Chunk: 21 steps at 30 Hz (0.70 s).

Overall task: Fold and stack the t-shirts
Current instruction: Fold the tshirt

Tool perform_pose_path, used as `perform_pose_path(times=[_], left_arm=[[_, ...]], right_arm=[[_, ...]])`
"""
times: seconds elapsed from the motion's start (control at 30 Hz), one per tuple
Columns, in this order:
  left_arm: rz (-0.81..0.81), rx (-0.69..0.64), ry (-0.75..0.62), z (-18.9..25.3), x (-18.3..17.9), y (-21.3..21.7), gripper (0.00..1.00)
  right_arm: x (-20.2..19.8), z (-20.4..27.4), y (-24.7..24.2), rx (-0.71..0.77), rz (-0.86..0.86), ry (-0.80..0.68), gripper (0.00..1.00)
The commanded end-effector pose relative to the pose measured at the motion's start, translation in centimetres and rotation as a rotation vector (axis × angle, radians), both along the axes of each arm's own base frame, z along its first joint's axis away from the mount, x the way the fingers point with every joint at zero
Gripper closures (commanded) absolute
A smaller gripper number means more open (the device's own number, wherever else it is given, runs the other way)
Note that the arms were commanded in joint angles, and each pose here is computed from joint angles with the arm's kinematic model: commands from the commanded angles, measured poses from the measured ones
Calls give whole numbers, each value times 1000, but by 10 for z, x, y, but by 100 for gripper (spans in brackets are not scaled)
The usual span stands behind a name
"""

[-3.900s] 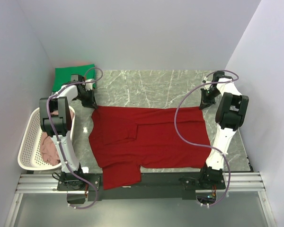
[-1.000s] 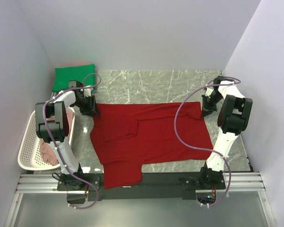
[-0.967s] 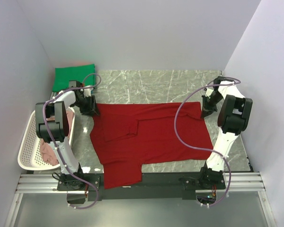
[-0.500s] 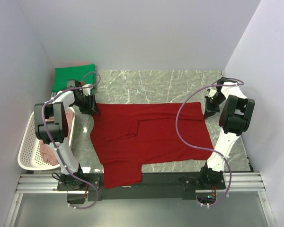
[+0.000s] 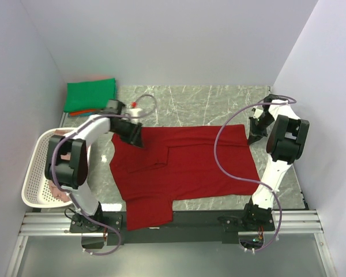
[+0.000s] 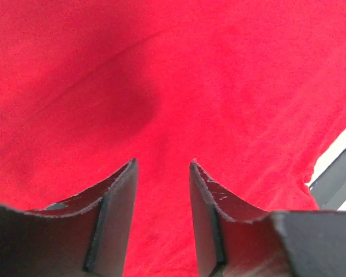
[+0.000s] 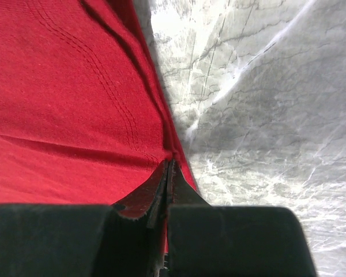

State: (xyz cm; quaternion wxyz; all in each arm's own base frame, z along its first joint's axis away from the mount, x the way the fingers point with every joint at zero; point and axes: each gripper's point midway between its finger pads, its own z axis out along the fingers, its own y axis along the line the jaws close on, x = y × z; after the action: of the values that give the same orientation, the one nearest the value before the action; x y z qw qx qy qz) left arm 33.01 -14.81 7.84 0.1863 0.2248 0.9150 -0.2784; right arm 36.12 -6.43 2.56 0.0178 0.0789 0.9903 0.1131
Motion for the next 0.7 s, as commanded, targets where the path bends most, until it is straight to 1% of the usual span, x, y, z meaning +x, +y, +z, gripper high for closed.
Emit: perform_pose_path(times=[0.0, 0.03, 0.1, 0.13, 0.23, 0.27, 0.37, 0.5, 0.67], left_arm=[[-141, 10, -157, 25, 14, -46, 56], [-161, 10, -188, 27, 25, -58, 57], [-210, 38, -217, 26, 27, -82, 59], [-230, 41, -239, 25, 35, -92, 60], [-305, 78, -273, 16, 41, -120, 61], [-344, 88, -267, 12, 35, -132, 61], [-412, 120, -271, -1, 32, -150, 61], [-451, 152, -298, -14, 32, -165, 58], [-462, 208, -324, -28, 35, -169, 56]], right_arm=[[14, 6, -3, -9, 10, -36, 100], [15, 8, -3, -11, 11, -42, 100], [16, 9, -3, -11, 13, -44, 100], [17, 10, -3, -13, 13, -50, 100], [16, 10, -2, -5, 13, -47, 100], [17, 10, -2, -6, 12, -52, 100], [17, 11, 0, 3, 10, -54, 100], [17, 10, 1, 9, 12, -57, 100], [15, 10, 1, 10, 16, -54, 100]])
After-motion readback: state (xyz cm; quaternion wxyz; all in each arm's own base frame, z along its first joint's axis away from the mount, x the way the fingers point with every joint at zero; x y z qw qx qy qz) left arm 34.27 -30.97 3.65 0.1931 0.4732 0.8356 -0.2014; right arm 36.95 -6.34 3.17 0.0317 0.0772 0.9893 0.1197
